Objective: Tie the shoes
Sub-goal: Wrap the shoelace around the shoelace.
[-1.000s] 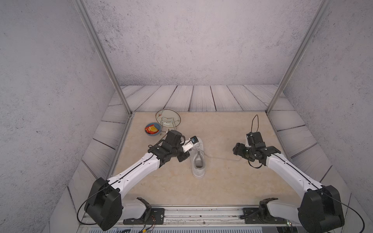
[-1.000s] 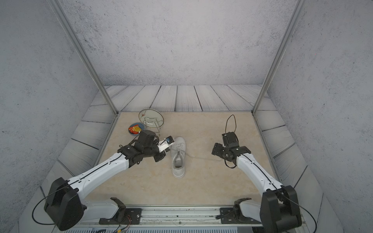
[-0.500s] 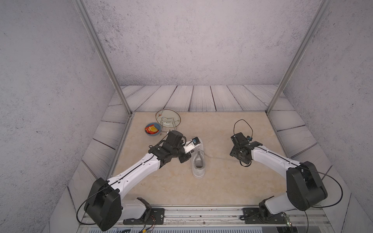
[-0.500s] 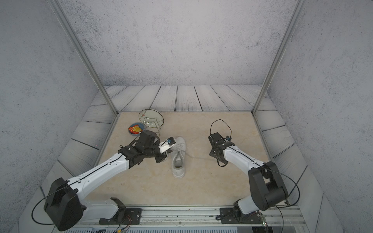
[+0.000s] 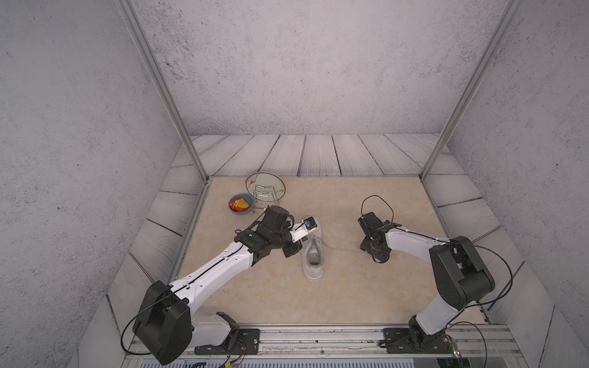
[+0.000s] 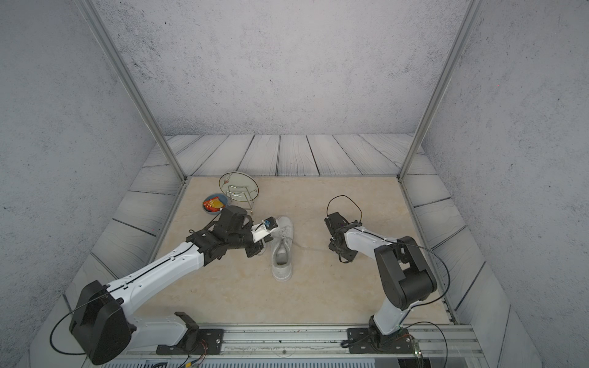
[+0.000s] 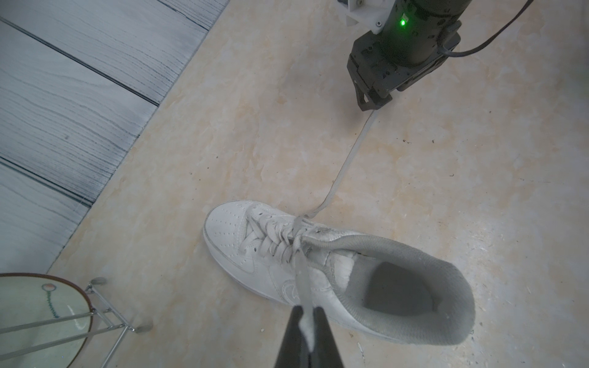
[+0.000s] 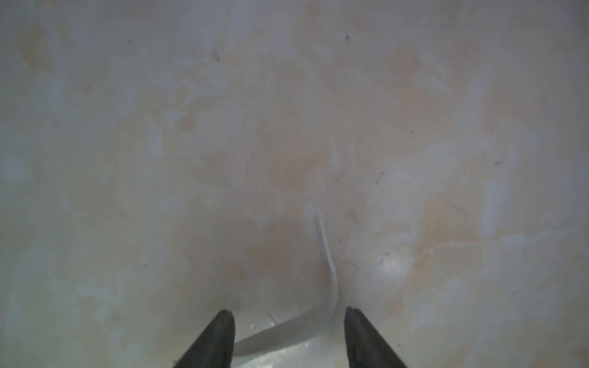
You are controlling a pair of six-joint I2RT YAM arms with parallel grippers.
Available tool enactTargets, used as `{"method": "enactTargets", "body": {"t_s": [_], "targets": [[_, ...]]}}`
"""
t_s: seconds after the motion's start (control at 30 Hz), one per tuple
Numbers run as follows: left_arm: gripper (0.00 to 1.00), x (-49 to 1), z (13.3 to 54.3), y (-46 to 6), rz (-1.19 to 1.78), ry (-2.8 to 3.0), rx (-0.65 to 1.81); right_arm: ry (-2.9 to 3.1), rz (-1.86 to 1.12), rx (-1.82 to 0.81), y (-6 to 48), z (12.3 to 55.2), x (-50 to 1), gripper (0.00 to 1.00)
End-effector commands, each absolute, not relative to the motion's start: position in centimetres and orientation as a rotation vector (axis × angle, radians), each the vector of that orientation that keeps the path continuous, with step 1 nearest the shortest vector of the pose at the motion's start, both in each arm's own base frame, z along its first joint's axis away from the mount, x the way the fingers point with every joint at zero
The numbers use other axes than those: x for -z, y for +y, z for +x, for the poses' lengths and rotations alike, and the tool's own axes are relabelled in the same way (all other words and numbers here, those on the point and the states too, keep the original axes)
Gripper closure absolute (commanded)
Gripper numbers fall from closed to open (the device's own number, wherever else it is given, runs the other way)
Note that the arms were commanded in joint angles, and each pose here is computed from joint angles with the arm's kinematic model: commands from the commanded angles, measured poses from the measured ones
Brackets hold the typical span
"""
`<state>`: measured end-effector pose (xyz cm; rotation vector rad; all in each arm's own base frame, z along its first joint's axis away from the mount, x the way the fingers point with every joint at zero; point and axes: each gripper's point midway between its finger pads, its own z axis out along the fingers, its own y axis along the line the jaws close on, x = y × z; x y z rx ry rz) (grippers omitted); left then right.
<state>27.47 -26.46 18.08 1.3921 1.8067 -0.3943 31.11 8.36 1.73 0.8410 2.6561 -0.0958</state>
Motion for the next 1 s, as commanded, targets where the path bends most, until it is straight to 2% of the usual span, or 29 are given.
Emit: {"method": "enactTargets", "body": {"t_s": [0.0,0.07,0.13,0.17,0.2,0.3,0.4,0.53,0.63,0.8,0.97], "targets": [[1.00,-19.0,27.4,-26.9,1.399,1.757,0.401,2.698,0.878,0.119,8.3,29.8,0.3,0.45],[1.00,-19.0,27.4,-26.9,1.398,1.756,0.398,2.712,0.883,0.104,8.5,29.7,0.9,0.55],[1.00,-18.9,27.4,-26.9,1.399,1.757,0.397,2.720,0.878,0.076,8.9,29.8,1.0,0.72],[1.00,-19.0,27.4,-26.9,1.398,1.756,0.395,2.718,0.865,0.062,9.1,30.0,0.7,0.88],[1.00,-18.9,27.4,-26.8,1.397,1.759,0.395,2.710,0.854,0.048,9.2,30.2,0.2,1.00],[1.00,-19.0,27.4,-26.9,1.396,1.751,0.398,2.632,0.728,-0.070,10.2,32.2,-3.5,1.00],[1.00,-19.2,27.1,-27.2,1.404,1.724,0.422,2.497,0.508,-0.273,12.6,35.0,-9.8,1.00],[1.00,-19.4,26.9,-27.5,1.418,1.685,0.434,2.288,0.212,-0.624,17.6,37.5,-19.3,1.00],[1.00,-19.7,26.9,-27.4,1.407,1.667,0.426,2.175,0.068,-0.857,21.5,38.2,-24.4,1.00],[1.00,-19.7,27.0,-27.3,1.393,1.649,0.417,2.040,-0.182,-1.111,27.8,38.3,-30.5,1.00],[1.00,-19.6,26.6,-27.4,1.412,1.610,0.419,1.875,-0.493,-1.194,33.3,37.5,-33.9,1.00]]}}
